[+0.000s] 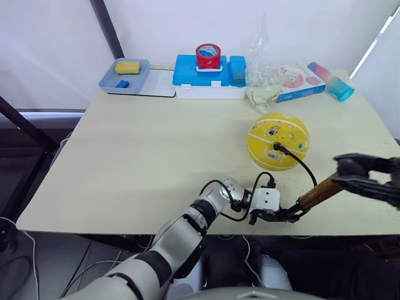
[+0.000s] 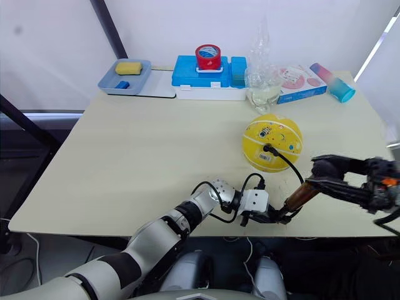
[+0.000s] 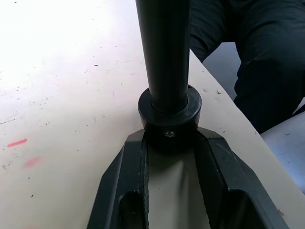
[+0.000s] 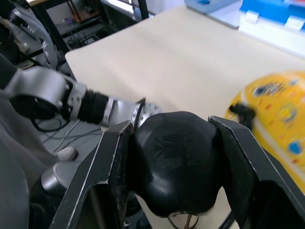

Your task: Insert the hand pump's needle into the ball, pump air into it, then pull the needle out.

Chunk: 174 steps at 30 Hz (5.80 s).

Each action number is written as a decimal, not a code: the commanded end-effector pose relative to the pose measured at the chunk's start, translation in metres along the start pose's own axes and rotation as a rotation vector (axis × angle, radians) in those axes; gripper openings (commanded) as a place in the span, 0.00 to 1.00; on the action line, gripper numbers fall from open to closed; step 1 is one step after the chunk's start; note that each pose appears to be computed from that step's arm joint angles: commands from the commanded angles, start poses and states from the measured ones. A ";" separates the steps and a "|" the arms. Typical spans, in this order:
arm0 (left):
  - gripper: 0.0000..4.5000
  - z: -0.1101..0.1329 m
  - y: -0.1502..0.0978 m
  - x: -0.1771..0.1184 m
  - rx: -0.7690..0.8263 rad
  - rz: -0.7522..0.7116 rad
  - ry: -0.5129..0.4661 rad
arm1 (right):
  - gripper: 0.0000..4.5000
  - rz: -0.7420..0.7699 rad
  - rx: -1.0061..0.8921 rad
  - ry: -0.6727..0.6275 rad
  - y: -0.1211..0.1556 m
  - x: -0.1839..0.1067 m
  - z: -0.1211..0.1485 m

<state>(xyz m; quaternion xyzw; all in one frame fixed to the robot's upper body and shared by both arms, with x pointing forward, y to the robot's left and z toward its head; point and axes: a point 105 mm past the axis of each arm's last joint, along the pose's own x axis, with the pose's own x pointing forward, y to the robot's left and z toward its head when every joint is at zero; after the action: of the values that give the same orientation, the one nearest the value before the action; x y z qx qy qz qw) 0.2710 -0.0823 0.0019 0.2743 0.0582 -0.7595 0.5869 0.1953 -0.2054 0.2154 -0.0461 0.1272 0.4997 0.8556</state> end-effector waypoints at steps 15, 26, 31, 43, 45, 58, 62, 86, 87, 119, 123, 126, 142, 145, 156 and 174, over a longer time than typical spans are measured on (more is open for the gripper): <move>0.20 0.000 -0.010 0.016 0.001 -0.046 0.039 | 0.44 -0.028 -0.082 -0.057 -0.008 0.002 -0.012; 0.20 0.000 -0.008 0.014 0.002 -0.045 0.044 | 0.45 -0.072 -0.132 -0.139 0.002 -0.042 0.073; 0.20 0.000 -0.009 0.015 0.002 -0.048 0.043 | 0.44 -0.034 -0.076 -0.114 0.003 -0.031 0.066; 0.20 0.000 -0.008 0.014 0.002 -0.046 0.043 | 0.44 -0.009 0.022 0.057 -0.003 0.025 -0.045; 0.20 -0.001 -0.008 0.013 0.002 -0.046 0.046 | 0.44 -0.025 0.009 0.070 -0.006 0.026 -0.054; 0.20 -0.001 -0.009 0.013 0.001 -0.048 0.044 | 0.44 -0.079 -0.145 -0.110 -0.005 -0.024 0.046; 0.20 -0.001 -0.009 0.014 0.000 -0.047 0.045 | 0.44 -0.089 -0.149 -0.122 -0.001 -0.035 0.065; 0.20 -0.002 -0.007 0.012 0.009 -0.045 0.053 | 0.44 -0.022 0.080 0.005 -0.007 0.022 -0.052; 0.20 -0.002 -0.007 0.012 0.009 -0.045 0.053 | 0.44 -0.023 0.068 -0.010 -0.008 0.019 -0.046; 0.20 0.001 -0.007 0.014 0.007 -0.041 0.045 | 0.44 0.014 0.078 0.108 -0.003 0.021 -0.044; 0.20 0.001 -0.007 0.014 0.006 -0.043 0.043 | 0.44 0.010 0.090 0.110 -0.002 0.032 -0.068; 0.20 0.001 -0.008 0.014 0.006 -0.044 0.043 | 0.44 0.001 0.070 0.073 -0.004 0.029 -0.060; 0.20 0.000 -0.010 0.016 0.004 -0.051 0.042 | 0.44 -0.063 -0.094 -0.078 -0.002 -0.044 0.069; 0.20 0.000 -0.010 0.015 0.005 -0.051 0.044 | 0.44 -0.069 -0.100 -0.075 -0.001 -0.047 0.078; 0.20 0.000 -0.010 0.015 0.009 -0.056 0.045 | 0.44 -0.028 0.039 0.073 -0.013 -0.001 -0.013; 0.19 -0.002 -0.010 0.014 0.005 -0.054 0.049 | 0.44 -0.076 -0.038 -0.031 -0.016 -0.014 0.002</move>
<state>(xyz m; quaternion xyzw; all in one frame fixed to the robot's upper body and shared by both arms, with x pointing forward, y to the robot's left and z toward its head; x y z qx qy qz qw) 0.2750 -0.0832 0.0043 0.2874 0.0509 -0.7531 0.5896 0.2058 -0.2169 0.1915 -0.0368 0.1364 0.4772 0.8674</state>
